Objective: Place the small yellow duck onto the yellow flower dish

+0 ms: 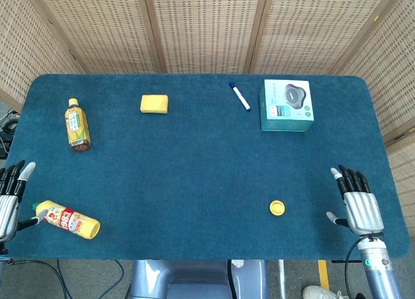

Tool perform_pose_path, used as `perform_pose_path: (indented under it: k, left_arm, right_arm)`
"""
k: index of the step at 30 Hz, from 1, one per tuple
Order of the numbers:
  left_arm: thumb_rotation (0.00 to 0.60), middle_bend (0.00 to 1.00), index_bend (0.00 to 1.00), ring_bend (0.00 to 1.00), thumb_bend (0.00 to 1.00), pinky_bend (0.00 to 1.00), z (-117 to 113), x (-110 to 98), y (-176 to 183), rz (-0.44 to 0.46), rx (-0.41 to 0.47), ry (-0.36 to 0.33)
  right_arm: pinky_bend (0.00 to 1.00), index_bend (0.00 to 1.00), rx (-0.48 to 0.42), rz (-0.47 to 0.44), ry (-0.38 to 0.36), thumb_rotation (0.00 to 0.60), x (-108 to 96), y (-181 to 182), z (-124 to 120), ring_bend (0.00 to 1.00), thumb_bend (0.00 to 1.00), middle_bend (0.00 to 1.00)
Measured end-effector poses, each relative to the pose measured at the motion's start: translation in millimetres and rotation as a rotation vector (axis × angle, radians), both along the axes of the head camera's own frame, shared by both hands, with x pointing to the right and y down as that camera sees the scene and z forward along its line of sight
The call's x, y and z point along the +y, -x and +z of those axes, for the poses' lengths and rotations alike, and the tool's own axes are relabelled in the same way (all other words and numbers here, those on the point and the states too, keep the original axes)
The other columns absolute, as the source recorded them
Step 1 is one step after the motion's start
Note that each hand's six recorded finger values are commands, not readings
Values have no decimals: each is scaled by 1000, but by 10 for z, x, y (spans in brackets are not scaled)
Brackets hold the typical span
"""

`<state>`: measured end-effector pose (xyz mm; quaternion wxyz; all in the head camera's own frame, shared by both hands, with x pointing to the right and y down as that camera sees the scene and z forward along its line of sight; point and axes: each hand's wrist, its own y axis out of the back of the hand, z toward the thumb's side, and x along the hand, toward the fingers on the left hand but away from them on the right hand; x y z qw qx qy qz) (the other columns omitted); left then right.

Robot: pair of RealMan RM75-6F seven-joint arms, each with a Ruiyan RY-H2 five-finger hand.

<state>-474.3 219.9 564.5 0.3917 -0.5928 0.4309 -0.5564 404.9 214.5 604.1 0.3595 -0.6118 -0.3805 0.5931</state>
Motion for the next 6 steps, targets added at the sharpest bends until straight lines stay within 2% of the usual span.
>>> perform_pose_path:
  k: [6]
  left_arm:
    - [600, 0, 0, 0, 92, 0, -17, -8, 29, -9, 0, -5]
  right_arm:
    - [0, 0, 2, 15, -26, 600, -4, -115, -32, 0, 0, 0]
